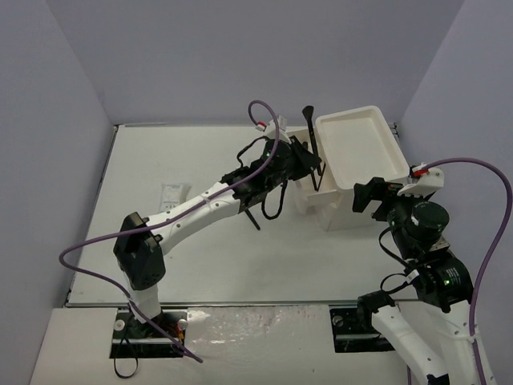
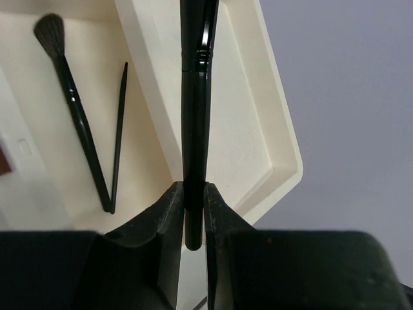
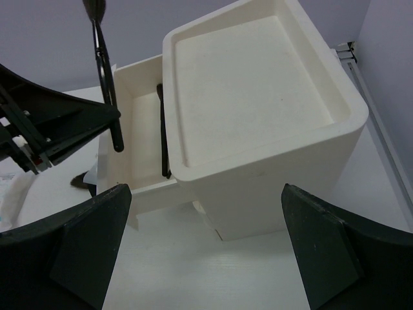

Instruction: Organize the makeup

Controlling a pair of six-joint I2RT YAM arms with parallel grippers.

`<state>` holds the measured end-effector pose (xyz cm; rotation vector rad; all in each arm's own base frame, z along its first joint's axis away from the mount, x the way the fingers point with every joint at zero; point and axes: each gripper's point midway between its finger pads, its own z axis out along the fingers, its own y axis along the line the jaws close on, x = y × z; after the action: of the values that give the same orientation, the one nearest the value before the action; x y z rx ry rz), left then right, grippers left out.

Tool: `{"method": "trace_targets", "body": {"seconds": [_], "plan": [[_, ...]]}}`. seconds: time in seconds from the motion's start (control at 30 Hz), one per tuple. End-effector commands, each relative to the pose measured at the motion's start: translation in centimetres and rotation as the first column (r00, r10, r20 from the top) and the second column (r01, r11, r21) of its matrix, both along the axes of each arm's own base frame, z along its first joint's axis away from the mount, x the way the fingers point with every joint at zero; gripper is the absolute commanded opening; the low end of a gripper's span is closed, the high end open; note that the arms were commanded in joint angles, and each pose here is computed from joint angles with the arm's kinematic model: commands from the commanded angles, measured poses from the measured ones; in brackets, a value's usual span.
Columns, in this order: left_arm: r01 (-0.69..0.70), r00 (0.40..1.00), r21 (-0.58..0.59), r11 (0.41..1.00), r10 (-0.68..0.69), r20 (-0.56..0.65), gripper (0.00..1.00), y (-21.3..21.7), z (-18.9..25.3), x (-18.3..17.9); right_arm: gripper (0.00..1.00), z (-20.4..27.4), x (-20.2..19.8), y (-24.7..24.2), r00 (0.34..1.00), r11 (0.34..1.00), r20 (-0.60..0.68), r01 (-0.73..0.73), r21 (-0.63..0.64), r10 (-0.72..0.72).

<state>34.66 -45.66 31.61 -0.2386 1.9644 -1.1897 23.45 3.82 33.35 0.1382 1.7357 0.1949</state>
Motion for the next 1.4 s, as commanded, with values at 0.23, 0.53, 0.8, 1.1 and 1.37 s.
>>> {"method": "trace_targets", "body": {"seconds": [0.23,0.53,0.8,1.1,1.37], "plan": [[-0.064,0.994,-0.125,0.99,0.074,0.08,0.43,0.5,6.6,0.3,1.0,1.5,0.3,-0.6,0.998,0.999,0.063,0.032,-0.006,-0.031],[-0.103,0.989,0.031,0.994,0.099,0.11,0.47,4.4,5.5,-1.1,1.0,1.8,0.2,-0.6,0.997,0.999,0.066,0.032,-0.005,-0.031],[-0.297,0.954,0.412,0.862,0.289,0.083,0.71,15.5,-4.0,-2.5,1.0,1.7,0.3,-0.2,0.998,1.0,0.062,0.015,-0.004,-0.015],[-0.265,0.911,0.633,0.728,0.405,-0.084,0.93,22.0,-15.3,-2.2,1.0,1.9,0.4,1.3,0.996,0.997,0.056,-0.073,-0.008,0.074],[-0.233,0.902,0.666,0.709,0.413,-0.124,0.93,25.5,-16.7,-1.8,0.96,1.4,2.8,8.9,0.9,0.901,-0.048,-0.432,0.024,0.433]]}}
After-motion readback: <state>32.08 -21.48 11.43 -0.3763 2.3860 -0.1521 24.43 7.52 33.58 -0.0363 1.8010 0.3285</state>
